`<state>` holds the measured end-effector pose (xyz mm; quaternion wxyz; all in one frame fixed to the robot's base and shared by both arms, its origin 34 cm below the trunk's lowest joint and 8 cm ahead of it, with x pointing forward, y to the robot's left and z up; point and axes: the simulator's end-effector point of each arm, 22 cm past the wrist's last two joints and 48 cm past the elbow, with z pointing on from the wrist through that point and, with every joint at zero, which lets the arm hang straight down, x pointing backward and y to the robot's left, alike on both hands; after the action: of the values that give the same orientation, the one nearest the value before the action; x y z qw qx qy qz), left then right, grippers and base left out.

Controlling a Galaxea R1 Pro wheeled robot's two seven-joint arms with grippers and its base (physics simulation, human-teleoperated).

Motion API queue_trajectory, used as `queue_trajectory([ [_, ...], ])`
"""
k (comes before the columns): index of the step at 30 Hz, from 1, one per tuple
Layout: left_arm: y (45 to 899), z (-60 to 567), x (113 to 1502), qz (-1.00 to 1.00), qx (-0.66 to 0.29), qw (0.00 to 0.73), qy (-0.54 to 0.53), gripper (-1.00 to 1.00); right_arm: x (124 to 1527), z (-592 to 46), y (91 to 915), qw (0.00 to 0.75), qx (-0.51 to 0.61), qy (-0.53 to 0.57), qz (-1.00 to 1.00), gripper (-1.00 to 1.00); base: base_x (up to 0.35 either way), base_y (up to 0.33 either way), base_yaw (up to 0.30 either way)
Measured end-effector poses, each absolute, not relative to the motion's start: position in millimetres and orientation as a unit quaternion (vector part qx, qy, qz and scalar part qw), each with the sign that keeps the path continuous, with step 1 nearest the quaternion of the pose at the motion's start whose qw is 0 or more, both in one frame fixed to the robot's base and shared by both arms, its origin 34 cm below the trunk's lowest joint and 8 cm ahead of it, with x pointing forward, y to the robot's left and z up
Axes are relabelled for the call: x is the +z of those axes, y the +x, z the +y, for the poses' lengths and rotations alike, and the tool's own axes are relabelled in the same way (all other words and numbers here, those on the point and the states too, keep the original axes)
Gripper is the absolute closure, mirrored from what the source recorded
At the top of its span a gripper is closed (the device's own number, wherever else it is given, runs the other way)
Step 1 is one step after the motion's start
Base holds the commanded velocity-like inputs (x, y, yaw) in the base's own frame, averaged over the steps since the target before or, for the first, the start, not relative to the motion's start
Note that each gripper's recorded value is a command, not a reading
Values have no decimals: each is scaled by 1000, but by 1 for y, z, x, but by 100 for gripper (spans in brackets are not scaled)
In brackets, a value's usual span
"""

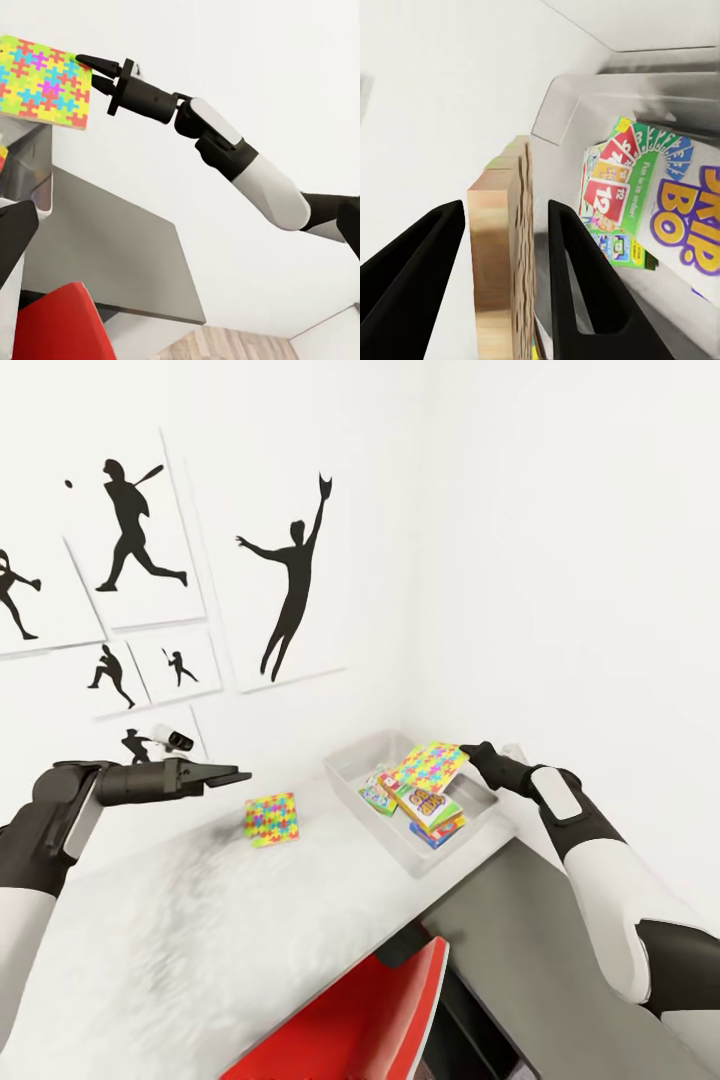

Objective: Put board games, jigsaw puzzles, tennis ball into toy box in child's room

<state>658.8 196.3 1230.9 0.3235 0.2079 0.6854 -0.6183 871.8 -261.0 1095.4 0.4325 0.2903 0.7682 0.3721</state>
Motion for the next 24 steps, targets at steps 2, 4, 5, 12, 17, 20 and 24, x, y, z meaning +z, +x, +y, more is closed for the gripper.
queue_trajectory([
  [2,662,202,1234,683,-619,332,202,-100,1093,-262,872,432,372,291,769,100,0,0,0],
  [4,665,207,1236,680,-620,339,197,-100,1091,-262,872,431,372,291,769,100,0,0,0],
  [5,666,208,1236,679,-620,341,195,-100,1090,-261,873,430,373,291,769,100,0,0,0],
  [12,669,210,1231,680,-620,341,190,-100,1083,-263,874,427,371,292,771,100,0,0,0],
  [17,671,211,1226,682,-620,338,187,-100,1077,-268,875,426,367,294,773,100,0,0,0],
  [20,672,211,1223,683,-621,337,186,-100,1076,-271,876,427,365,294,773,100,0,0,0],
  [24,674,211,1220,685,-621,334,184,-100,1081,-275,881,432,364,294,771,100,0,0,0],
])
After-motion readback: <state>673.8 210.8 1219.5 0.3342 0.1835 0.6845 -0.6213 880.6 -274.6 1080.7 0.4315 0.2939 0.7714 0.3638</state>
